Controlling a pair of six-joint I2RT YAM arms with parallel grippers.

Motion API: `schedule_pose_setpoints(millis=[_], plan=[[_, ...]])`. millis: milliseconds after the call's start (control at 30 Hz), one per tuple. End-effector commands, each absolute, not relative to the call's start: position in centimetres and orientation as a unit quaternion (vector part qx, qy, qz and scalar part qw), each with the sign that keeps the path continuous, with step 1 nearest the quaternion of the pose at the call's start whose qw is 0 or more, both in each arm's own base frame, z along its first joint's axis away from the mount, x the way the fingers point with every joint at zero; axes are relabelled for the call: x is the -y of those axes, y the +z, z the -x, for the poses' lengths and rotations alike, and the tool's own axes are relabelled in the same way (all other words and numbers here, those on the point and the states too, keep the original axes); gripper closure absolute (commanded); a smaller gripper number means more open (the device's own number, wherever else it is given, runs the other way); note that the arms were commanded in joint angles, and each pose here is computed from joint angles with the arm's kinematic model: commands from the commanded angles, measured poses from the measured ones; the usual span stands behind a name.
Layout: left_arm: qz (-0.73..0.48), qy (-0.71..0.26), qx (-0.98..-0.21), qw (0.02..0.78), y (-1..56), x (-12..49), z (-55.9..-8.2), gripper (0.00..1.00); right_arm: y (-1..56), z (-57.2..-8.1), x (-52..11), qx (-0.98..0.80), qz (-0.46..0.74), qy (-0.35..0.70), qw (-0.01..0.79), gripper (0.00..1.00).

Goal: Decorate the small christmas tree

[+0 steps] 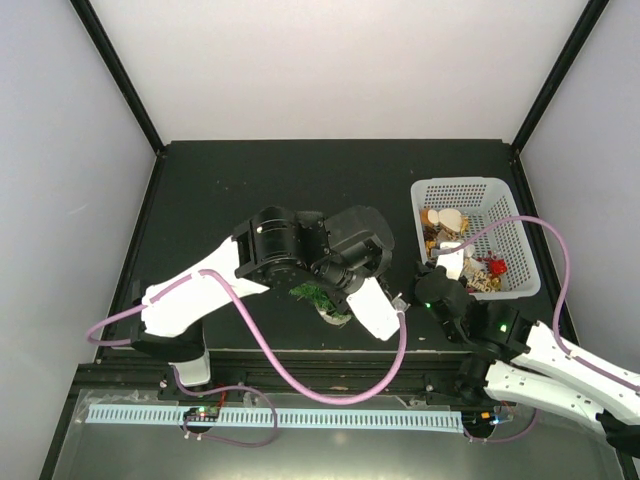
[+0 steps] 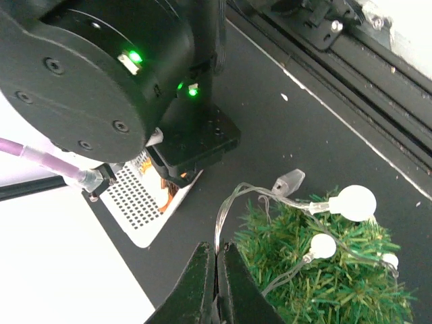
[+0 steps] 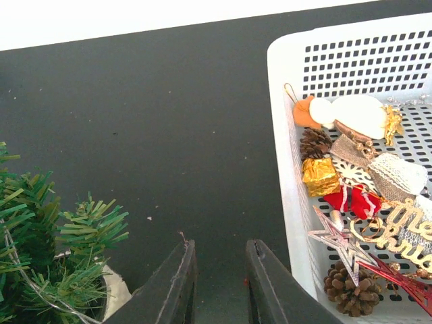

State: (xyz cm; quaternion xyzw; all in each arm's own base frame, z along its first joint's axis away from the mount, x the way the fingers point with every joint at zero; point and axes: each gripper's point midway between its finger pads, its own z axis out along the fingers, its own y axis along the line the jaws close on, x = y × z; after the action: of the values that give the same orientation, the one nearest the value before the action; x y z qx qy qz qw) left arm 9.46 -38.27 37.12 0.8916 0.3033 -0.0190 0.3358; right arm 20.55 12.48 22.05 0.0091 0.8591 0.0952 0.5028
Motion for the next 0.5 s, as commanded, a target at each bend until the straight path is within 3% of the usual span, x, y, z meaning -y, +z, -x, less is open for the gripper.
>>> schedule_pose_setpoints(millis=[0, 467], plan=[[-0.896, 0.038, -0.288, 0.336, 38.1, 36.3, -9.9, 0.98, 22.1, -20.7, -12.5, -0.855, -0.02, 0.103, 0.508, 0.76], [-0.837, 0.128, -0.265, 0.46, 42.1, 41.1, -11.9, 0.98, 21.3, -20.7, -12.7, -0.857, -0.017, 0.109, 0.503, 0.76]])
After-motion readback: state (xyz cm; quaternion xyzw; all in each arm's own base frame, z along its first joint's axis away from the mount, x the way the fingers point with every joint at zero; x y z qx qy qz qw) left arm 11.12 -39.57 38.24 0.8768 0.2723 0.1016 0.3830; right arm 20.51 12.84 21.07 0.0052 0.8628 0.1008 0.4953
